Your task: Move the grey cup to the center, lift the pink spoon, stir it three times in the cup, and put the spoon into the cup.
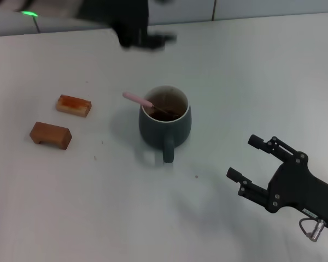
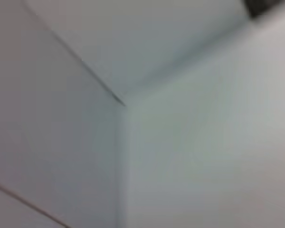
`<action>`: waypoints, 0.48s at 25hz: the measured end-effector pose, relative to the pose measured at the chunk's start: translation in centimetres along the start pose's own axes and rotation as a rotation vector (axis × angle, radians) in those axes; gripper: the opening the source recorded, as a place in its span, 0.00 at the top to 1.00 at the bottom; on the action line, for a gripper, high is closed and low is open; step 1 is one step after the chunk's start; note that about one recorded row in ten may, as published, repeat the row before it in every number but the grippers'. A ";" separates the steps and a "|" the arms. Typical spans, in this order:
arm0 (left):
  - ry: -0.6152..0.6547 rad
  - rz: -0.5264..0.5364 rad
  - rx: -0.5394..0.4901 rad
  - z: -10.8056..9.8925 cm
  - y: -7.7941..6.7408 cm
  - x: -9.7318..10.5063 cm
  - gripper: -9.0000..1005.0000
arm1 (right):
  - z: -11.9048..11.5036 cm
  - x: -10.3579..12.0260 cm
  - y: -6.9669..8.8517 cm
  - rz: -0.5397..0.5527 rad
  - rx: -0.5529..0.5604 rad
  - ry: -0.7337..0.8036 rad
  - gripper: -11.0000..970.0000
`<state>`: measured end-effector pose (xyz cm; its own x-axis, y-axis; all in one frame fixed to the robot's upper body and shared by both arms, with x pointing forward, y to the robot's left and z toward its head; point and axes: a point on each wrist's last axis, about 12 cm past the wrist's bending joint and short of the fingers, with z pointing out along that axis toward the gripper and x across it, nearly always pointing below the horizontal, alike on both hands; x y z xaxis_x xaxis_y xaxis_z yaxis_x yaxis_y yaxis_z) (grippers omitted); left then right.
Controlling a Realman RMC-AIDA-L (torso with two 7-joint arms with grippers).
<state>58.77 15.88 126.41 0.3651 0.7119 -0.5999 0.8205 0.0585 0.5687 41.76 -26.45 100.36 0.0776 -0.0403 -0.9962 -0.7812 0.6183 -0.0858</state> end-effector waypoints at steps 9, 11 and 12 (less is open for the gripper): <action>-0.394 -0.345 -0.285 -5.3 -2.2 9.6 0.34 | -0.1 -0.1 -0.5 -0.013 0.015 -0.002 0.21; -0.438 -0.402 -0.315 -5.9 -3.1 11.3 0.34 | -0.1 -0.1 -0.5 -0.013 0.017 -0.002 0.21; -0.456 -0.441 -0.324 -6.0 -3.9 12.4 0.33 | -0.1 -0.1 -0.5 -0.013 0.018 -0.002 0.21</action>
<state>57.46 28.73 120.14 0.2353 0.2139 -0.9481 0.7877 0.5295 0.3150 42.10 -26.87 100.55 0.0891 -0.0471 -0.9949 -0.7691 0.6314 -0.0988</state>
